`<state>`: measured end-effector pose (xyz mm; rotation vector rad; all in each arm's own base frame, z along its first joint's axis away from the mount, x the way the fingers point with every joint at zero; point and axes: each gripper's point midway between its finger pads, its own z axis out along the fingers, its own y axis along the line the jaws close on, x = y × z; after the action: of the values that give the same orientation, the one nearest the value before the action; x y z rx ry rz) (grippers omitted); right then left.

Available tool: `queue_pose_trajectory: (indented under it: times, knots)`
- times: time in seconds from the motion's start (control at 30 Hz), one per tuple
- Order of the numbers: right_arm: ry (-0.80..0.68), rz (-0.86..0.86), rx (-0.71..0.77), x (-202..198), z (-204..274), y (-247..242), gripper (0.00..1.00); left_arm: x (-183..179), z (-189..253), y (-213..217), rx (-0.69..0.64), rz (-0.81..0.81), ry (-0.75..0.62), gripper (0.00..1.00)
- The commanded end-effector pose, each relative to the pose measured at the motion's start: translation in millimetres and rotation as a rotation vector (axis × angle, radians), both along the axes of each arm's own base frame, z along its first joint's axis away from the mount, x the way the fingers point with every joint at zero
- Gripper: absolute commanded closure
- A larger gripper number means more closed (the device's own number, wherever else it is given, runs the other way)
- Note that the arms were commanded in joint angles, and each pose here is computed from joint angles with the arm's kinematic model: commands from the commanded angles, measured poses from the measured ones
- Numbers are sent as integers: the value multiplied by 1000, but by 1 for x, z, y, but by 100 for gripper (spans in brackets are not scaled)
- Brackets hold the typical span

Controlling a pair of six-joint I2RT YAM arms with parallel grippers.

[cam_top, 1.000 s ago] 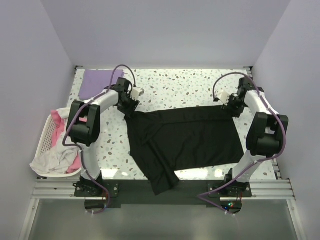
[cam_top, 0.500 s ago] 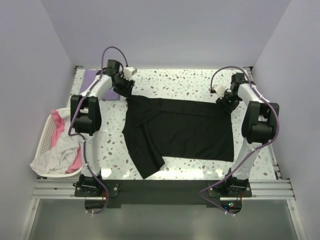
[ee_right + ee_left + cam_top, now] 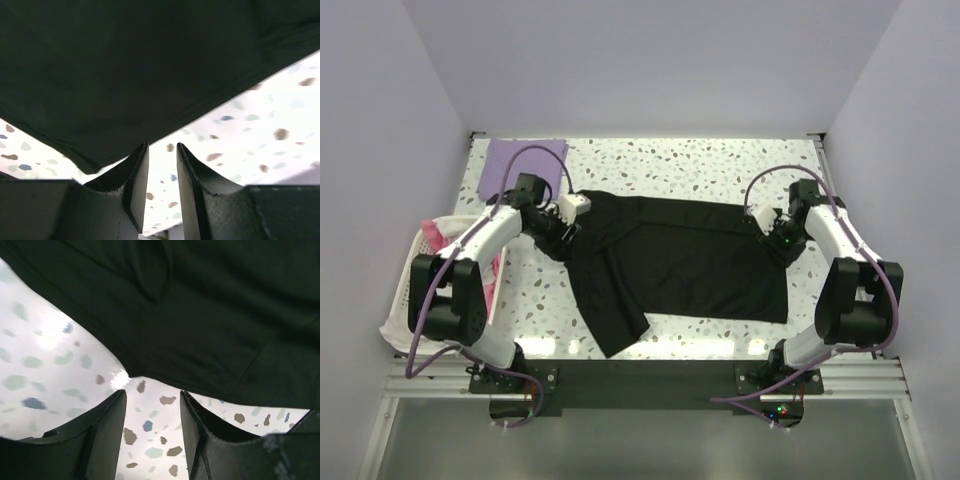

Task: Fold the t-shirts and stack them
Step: Fold the tshirt

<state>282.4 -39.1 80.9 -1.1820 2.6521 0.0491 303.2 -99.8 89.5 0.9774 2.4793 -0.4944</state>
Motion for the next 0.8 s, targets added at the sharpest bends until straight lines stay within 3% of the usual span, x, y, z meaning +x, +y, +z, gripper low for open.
queue_pose_trajectory:
  times: [0.0,0.4,0.63,0.77]
  knots:
    - [44,-38,2,-15,-20,3,68,-17,-27,0,26,-37,43,49]
    - [82,-92,-124,-4,-76,-20,74,-28,-88,28,192,82,155,52]
    - [54,-98,-153,10,-72,-26,75,-18,-77,61,356,148,75,58]
    - [53,-96,-130,11,-65,-22,75,-7,-51,56,322,136,-6,64]
